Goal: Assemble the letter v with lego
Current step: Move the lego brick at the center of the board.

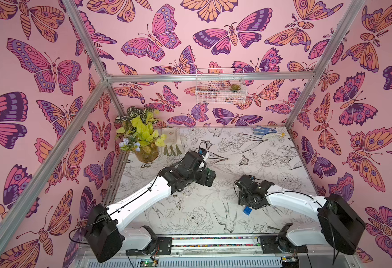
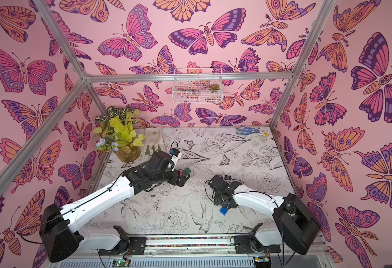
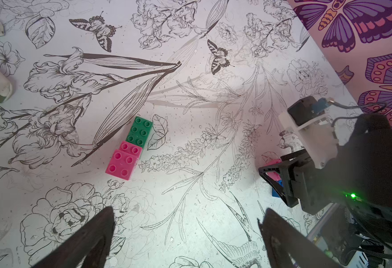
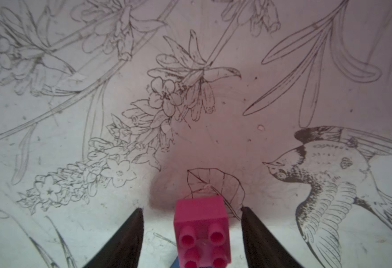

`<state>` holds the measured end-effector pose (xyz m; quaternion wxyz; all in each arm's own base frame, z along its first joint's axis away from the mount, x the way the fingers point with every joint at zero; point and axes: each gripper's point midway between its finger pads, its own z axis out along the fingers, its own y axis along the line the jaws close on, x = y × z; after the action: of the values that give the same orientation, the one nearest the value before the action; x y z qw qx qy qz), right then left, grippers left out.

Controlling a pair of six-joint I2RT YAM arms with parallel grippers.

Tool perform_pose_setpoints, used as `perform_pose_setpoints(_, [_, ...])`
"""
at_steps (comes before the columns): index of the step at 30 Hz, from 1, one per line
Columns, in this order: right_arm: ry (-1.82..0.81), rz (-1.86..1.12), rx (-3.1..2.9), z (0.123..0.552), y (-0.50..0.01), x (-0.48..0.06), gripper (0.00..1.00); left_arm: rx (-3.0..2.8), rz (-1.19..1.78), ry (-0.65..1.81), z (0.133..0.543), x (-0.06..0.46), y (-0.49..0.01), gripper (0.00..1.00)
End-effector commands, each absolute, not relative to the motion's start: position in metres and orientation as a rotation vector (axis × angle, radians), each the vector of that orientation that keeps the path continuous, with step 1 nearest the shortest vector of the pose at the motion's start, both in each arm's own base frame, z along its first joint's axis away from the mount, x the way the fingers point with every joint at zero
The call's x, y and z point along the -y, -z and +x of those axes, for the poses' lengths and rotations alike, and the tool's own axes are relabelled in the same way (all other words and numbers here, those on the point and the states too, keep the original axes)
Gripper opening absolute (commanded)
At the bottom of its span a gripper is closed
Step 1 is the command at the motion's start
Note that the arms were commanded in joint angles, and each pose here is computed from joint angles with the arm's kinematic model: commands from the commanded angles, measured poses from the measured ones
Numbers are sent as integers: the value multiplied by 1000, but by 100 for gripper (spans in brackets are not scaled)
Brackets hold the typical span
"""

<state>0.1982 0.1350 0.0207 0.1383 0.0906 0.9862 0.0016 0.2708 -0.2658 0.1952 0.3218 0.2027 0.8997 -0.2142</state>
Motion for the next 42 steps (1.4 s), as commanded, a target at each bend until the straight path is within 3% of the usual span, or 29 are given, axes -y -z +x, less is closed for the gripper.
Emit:
perform_pose_setpoints(1, [8, 255, -2846, 200, -19, -137, 58, -2400, 539, 555, 263, 263, -188, 100])
perform_pose_setpoints(3, [17, 252, -2852, 200, -17, -137, 51, -2401, 538, 556, 263, 262, -187, 100])
perform_pose_setpoints(6, [29, 251, -2851, 200, -15, -135, 49, -2403, 537, 543, 262, 260, -186, 100])
perform_pose_setpoints(12, [-26, 231, -2848, 204, -22, -144, 33, -2400, 534, 538, 262, 258, -187, 100])
perform_pose_setpoints(21, [-60, 137, -2851, 215, -33, -173, 21, -2405, 520, 516, 262, 254, -186, 100])
perform_pose_setpoints(28, [-115, 89, -2854, 227, -35, -213, 21, -2381, 510, 511, 259, 248, -195, 100])
perform_pose_setpoints(37, [-150, 96, -2876, 242, -21, -243, 30, -2376, 502, 486, 254, 238, -199, 100])
perform_pose_setpoints(42, [-154, 104, -2854, 245, -26, -244, 49, -2367, 494, 479, 252, 234, -201, 100])
